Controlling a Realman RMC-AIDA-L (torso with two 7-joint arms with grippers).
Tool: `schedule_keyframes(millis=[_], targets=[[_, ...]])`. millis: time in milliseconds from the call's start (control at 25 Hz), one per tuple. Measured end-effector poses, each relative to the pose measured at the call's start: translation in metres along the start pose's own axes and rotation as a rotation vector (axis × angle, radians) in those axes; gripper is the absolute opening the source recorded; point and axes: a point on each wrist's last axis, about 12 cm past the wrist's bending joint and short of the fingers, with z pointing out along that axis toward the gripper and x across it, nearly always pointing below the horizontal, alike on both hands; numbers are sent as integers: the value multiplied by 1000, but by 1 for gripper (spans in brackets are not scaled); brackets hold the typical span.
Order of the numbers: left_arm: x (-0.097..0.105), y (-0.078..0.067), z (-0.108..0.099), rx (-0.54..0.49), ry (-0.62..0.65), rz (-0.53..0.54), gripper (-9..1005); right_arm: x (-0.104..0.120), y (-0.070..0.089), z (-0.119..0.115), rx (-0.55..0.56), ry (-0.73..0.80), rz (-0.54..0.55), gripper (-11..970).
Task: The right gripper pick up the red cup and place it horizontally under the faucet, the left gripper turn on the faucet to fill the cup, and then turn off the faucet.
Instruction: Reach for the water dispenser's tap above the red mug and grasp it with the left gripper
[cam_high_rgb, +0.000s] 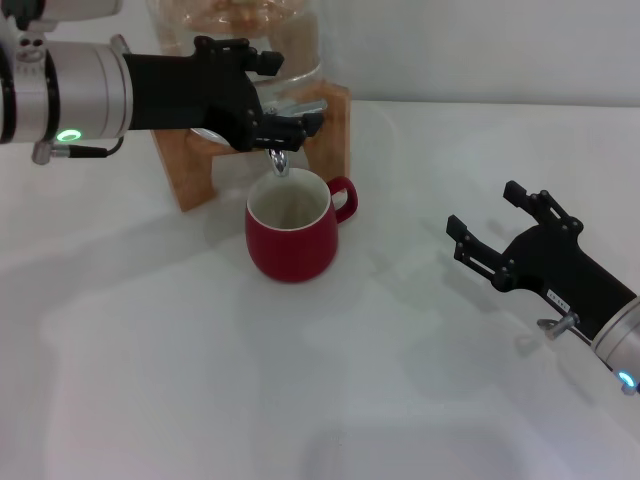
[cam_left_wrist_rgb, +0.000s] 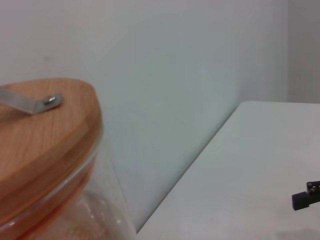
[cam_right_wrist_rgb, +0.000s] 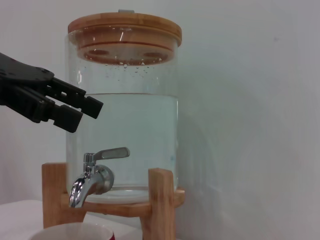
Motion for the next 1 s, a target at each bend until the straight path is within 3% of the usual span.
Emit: schedule_keyframes(millis=[1000], targets=[[0,2,15,31,33,18,856,-1,0,0,-2,-5,-1,870]])
